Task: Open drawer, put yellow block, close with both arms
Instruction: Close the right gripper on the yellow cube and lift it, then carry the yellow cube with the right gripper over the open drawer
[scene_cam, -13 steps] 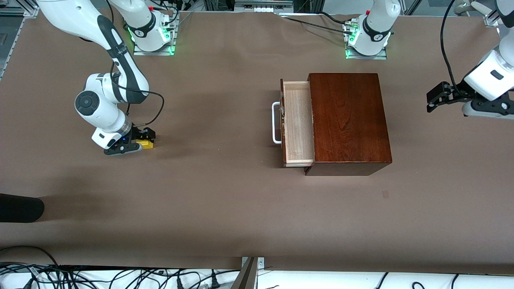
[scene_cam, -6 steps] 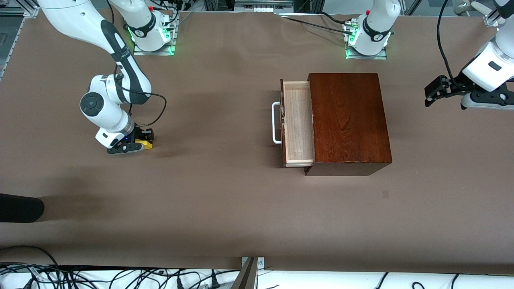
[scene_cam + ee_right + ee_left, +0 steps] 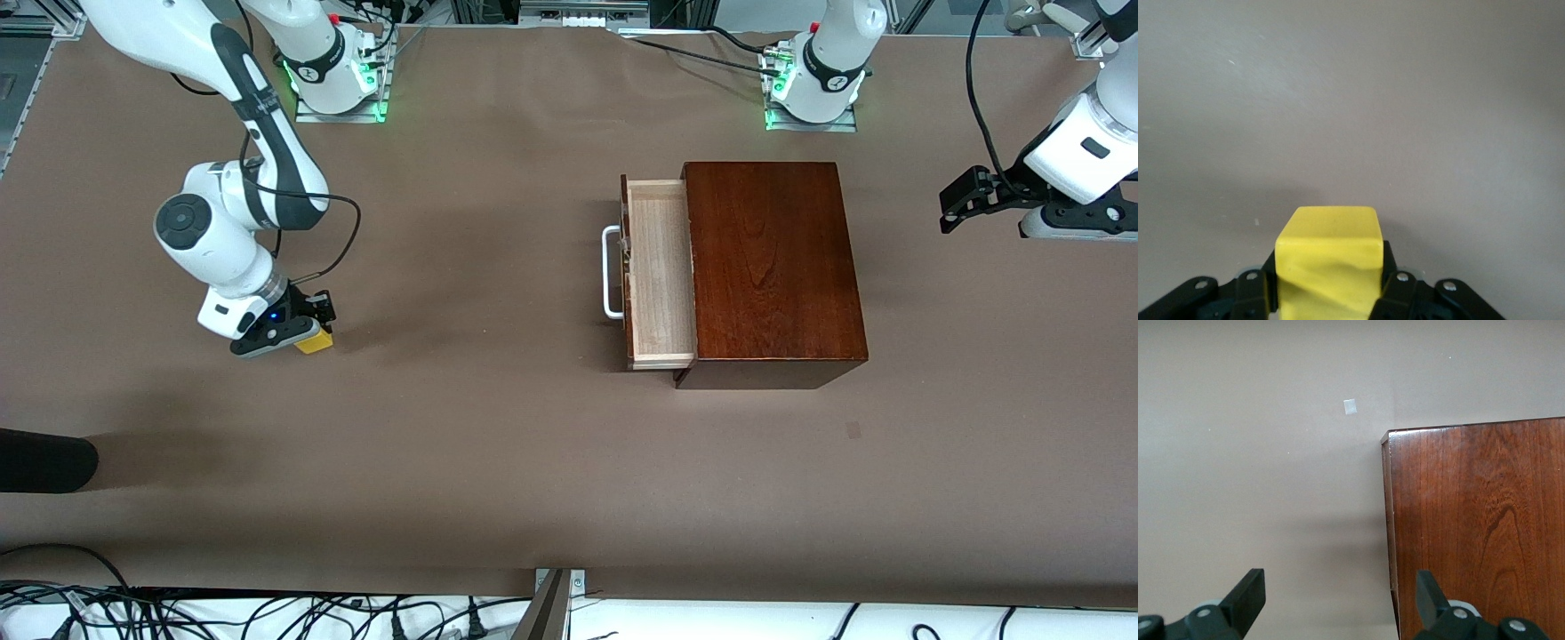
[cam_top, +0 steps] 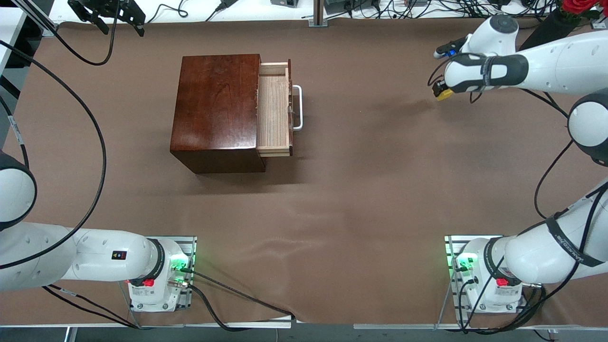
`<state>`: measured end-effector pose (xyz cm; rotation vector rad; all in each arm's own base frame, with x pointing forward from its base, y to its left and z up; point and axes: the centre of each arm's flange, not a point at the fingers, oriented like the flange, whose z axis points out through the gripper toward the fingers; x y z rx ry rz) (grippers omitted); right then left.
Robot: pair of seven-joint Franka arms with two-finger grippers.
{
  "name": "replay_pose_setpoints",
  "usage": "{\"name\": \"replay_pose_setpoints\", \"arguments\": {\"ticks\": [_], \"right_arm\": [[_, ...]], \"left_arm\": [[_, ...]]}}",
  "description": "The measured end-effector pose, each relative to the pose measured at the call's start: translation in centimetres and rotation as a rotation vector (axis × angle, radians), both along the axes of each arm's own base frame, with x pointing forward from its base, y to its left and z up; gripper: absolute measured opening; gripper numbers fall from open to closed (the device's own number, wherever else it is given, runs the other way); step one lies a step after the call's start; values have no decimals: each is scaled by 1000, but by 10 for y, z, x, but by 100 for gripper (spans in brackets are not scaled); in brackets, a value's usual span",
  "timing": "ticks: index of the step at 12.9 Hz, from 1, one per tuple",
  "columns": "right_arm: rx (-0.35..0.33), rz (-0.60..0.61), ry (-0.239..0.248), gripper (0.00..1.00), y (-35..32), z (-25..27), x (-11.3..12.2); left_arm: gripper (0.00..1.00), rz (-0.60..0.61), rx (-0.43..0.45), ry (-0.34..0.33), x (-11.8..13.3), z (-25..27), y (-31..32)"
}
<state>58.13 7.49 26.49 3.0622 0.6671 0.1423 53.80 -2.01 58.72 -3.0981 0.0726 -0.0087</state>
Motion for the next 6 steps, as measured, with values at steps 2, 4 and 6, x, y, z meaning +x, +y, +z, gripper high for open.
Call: {"name": "replay_pose_setpoints", "arguments": {"ticks": [2, 4, 6], "right_arm": [[6, 46, 57, 56, 24, 41, 20], [-2, 118, 74, 56, 63, 92, 37], [-32, 214, 72, 56, 107, 131, 41]], "left_arm": [[100, 0, 0, -3, 0, 1, 0], [100, -1, 0, -8, 1, 4, -1], [100, -1, 0, -9, 1, 4, -1]]}}
